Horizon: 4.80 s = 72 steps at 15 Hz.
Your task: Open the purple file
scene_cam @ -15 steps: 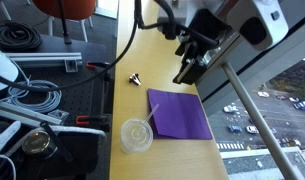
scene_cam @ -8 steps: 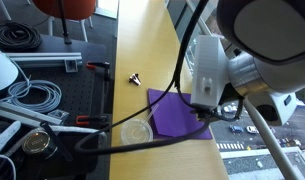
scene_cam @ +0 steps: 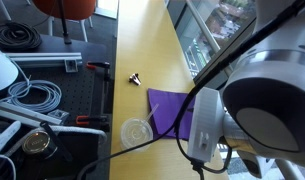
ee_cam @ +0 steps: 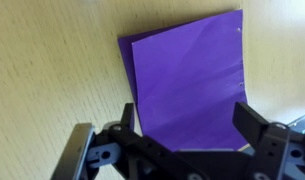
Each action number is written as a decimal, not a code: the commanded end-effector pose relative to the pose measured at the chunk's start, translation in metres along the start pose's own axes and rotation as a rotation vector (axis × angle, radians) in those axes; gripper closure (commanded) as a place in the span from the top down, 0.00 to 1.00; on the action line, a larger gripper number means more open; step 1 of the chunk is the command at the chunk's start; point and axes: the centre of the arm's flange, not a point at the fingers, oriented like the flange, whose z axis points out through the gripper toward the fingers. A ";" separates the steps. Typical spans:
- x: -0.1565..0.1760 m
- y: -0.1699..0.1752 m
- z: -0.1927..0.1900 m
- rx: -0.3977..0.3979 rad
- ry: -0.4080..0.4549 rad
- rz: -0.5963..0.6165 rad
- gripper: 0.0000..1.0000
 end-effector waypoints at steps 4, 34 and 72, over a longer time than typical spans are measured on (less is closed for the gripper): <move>0.018 0.001 0.045 0.029 -0.071 -0.008 1.00; 0.008 -0.042 0.056 -0.174 -0.105 -0.071 0.00; -0.171 -0.293 0.104 -1.033 0.331 -0.458 0.00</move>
